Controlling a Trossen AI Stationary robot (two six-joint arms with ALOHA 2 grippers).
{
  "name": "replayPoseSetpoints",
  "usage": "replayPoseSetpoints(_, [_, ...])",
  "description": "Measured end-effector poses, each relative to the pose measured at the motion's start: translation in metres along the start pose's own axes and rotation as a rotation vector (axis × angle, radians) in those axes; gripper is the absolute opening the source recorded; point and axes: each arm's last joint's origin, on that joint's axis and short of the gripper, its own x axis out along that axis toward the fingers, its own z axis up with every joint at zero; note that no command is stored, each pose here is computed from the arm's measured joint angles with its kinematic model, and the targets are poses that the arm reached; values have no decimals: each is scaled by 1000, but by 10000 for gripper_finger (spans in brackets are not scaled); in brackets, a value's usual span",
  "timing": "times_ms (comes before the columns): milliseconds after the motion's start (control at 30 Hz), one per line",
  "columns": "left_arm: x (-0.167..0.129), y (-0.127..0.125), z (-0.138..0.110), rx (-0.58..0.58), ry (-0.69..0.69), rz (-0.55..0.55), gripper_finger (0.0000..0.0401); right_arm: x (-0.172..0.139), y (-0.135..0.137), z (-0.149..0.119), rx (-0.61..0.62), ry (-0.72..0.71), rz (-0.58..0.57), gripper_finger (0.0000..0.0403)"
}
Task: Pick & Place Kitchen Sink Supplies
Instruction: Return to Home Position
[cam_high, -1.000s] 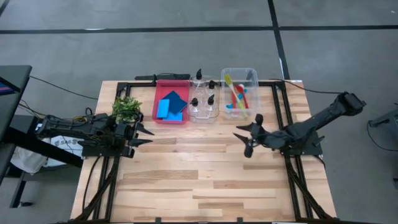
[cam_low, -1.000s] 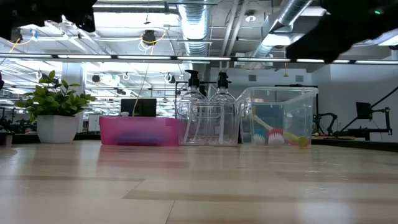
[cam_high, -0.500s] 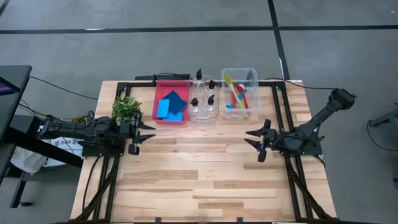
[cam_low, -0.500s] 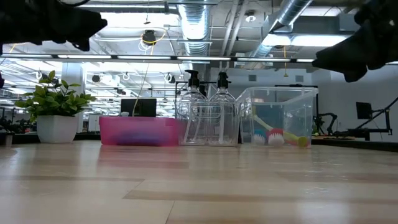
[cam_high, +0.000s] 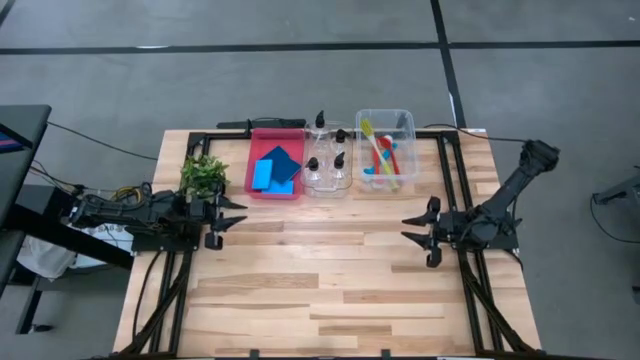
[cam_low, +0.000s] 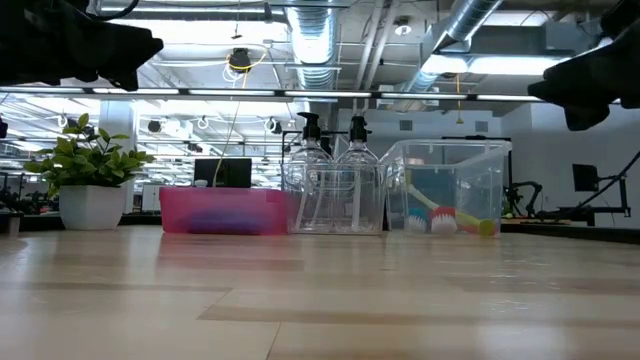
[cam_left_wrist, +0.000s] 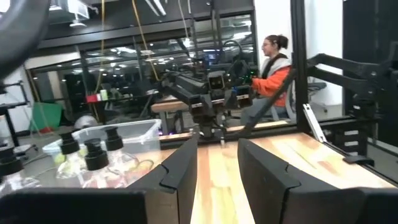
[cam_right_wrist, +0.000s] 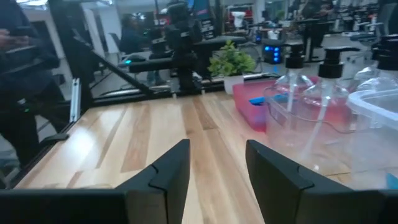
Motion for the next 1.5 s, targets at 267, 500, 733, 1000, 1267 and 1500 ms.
replayPoseSetpoints(267, [3,-2,-5,-39,45,-45,118,-6,5,-7,-36,51,67,145])
replayPoseSetpoints(500, [5,-1,-4,-60,38,-12,118,-6,3,-15,76,102,48,146])
replayPoseSetpoints(733, [5,-1,0,-63,3,-4,118,-3,7,-2,105,39,168,150])
replayPoseSetpoints(1000, [5,-1,0,-63,1,-4,118,2,9,18,17,-123,426,148])
replayPoseSetpoints(1267, [5,0,1,-64,-6,-3,118,13,-7,19,-51,-136,449,153])
replayPoseSetpoints(1500, [5,0,1,-64,-12,-2,118,14,-28,11,3,-32,375,149])
